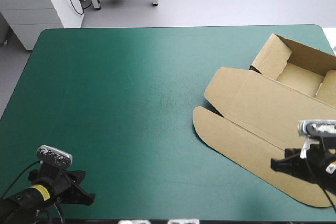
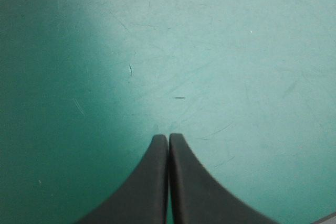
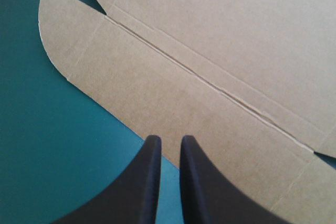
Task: Fold the box
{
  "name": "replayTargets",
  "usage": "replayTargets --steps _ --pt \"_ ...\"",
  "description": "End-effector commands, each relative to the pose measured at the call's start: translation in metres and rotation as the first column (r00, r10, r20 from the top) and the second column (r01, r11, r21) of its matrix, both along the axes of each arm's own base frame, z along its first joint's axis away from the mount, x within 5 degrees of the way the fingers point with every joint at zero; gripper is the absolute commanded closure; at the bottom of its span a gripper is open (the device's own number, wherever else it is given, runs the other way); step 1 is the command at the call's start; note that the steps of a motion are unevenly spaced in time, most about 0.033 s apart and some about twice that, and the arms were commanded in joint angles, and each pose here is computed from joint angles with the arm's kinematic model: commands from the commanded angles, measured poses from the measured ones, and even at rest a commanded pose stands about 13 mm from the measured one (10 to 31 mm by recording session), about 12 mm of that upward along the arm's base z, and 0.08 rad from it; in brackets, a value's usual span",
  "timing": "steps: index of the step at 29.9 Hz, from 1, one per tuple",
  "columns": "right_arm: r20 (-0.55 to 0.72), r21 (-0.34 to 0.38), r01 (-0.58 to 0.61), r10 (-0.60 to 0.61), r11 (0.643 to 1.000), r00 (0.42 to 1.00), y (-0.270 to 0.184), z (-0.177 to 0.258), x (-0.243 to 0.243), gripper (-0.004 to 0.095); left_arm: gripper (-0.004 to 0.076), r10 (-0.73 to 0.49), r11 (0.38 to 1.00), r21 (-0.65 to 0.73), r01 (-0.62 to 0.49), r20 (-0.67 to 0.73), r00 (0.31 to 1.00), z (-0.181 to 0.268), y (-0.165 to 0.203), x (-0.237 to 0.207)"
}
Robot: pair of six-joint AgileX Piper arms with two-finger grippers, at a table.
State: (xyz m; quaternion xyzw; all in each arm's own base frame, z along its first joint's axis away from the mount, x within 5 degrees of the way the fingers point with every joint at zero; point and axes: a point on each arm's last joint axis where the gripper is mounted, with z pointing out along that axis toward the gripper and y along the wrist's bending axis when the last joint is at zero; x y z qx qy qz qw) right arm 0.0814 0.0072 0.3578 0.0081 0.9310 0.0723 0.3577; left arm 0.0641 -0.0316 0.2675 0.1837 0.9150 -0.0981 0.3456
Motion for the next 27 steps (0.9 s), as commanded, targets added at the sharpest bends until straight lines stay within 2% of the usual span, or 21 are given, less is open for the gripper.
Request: replayTargets --steps 1,15,20,27 --pt "0.118 -0.027 -0.001 0.005 1.0 0.993 0.004 -0.01 -0.02 0.0788 0.0732 0.012 0.999 -0.038 -0.009 0.058 0.998 0.01 -0.002 0.004" --pt "0.149 -0.06 0.001 0.008 0.998 0.989 0.01 -0.069 -0.056 0.0788 0.0732 0.012 0.999 -0.038 -0.009 0.058 0.998 0.01 -0.002 0.004" --pt "0.099 -0.037 0.002 0.002 0.999 0.995 0.011 -0.08 -0.056 0.0789 0.0732 0.012 0.999 -0.038 -0.009 0.058 0.998 0.01 -0.002 0.004" --pt "0.102 -0.037 0.004 0.0 0.999 0.995 0.011 -0.081 -0.055 0.0789 0.0732 0.011 0.999 -0.038 -0.009 0.057 0.998 0.01 -0.002 0.004"
